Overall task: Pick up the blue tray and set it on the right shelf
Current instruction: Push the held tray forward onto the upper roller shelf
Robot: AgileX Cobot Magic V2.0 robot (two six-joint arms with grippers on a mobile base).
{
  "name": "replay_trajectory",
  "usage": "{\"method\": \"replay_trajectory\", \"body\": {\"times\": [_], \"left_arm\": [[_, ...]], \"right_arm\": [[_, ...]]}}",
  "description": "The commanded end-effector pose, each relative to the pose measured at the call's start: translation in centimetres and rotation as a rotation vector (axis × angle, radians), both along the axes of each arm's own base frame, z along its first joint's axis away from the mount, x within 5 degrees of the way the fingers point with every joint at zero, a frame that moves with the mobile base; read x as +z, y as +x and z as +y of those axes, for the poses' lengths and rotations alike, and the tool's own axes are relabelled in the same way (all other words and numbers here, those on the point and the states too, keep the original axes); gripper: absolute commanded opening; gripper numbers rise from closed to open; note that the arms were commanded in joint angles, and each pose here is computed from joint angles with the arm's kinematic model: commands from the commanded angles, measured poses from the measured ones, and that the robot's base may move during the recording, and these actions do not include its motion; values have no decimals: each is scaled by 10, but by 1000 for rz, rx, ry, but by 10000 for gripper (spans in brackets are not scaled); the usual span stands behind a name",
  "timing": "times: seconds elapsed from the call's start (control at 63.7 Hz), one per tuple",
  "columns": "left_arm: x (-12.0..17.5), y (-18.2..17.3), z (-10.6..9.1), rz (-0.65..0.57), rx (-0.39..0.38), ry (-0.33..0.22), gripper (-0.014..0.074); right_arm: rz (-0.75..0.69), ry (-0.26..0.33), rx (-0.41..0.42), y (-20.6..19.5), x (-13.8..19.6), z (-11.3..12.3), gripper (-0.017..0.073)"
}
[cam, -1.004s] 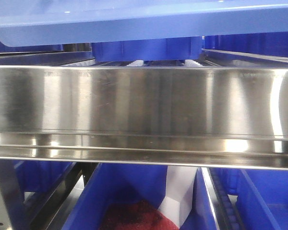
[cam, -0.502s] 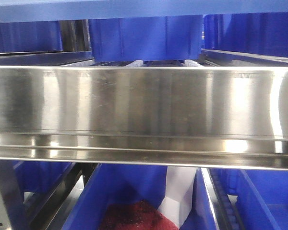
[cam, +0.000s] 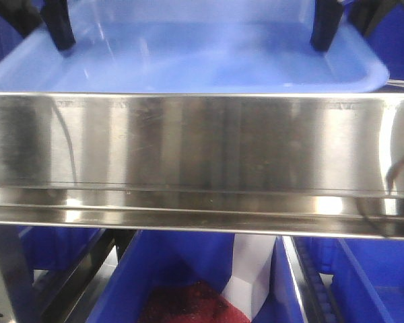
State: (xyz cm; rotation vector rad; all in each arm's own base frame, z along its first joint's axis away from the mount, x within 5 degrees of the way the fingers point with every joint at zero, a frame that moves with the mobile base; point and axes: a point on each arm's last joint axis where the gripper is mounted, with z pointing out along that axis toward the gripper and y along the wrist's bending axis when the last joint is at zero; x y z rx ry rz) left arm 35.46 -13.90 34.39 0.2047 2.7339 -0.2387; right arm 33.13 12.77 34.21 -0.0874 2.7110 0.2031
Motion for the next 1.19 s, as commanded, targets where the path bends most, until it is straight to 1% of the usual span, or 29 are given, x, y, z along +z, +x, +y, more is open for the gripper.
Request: {"method": "replay_trajectory", "body": {"times": [0.0, 0.047, 0.078, 0.173, 0.188, 0.235, 0.251, 0.298, 0.361, 0.424, 0.486, 0.565, 0.659, 0.706, 0.769, 0.832, 0.879, 0.942, 1.004, 1.051, 1.083, 1.098, 1.114, 1.177], "left_arm": [[27, -4, -5, -112, -16, -70, 46], [25, -3, -5, -107, -19, -67, 111], [25, -3, -5, -104, -19, -66, 163], [25, -2, -5, -110, -34, -59, 329], [25, -2, -5, -110, -34, -59, 367], [25, -2, -4, -114, -34, -49, 435], [25, -2, -4, -114, -34, -49, 445], [24, -2, -4, -115, -47, -34, 501], [24, -2, -3, -113, -60, -13, 530], [24, -3, -1, -113, -59, 0, 526], [25, -4, 0, -114, -57, 8, 527], [30, -7, 2, -132, -56, 14, 526], [47, -17, 6, -175, -54, -1, 525], [59, -26, 7, -210, -61, -14, 515], [78, -43, 8, -277, -73, -41, 476], [95, -60, 8, -351, -91, -67, 410], [107, -75, 10, -415, -102, -77, 359], [114, -95, 13, -472, -119, -97, 268], [123, -116, 18, -534, -133, -128, 196], [119, -131, 23, -557, -142, -141, 136], [116, -143, 28, -581, -143, -152, 76], [112, -146, 30, -577, -143, -158, 60], [116, -154, 34, -604, -141, -169, 43], [103, -174, 44, -636, -139, -183, -30]], "right_arm": [[-104, 75, 38, -4, 25, 6, 114], [-107, 76, 38, -3, 24, 6, 187], [-109, 77, 39, -3, 24, 7, 251], [-123, 78, 38, -2, 25, 6, 481], [-124, 77, 38, -2, 25, 6, 537], [-128, 65, 38, -1, 25, 5, 636], [-129, 63, 38, -1, 25, 5, 647], [-133, 53, 38, -1, 25, 4, 634], [-139, 36, 38, -1, 25, 3, 631], [-149, 15, 38, -1, 26, 1, 632], [-157, 11, 37, -2, 29, 0, 632], [-179, 19, 36, -6, 35, -2, 632], [-220, 33, 36, -16, 50, -6, 630], [-244, 41, 38, -23, 58, -8, 615], [-284, 46, 53, -36, 71, -12, 568], [-322, 45, 73, -49, 81, -17, 484], [-354, 48, 84, -61, 90, -22, 412], [-386, 52, 93, -78, 96, -29, 283], [-433, 54, 108, -96, 103, -36, 183], [-466, 54, 119, -110, 105, -42, 106], [-488, 50, 133, -120, 104, -46, 53], [-502, 50, 139, -126, 103, -48, 50], [-512, 48, 143, -130, 103, -49, 53], [-556, 47, 158, -148, 98, -57, 55]]}}
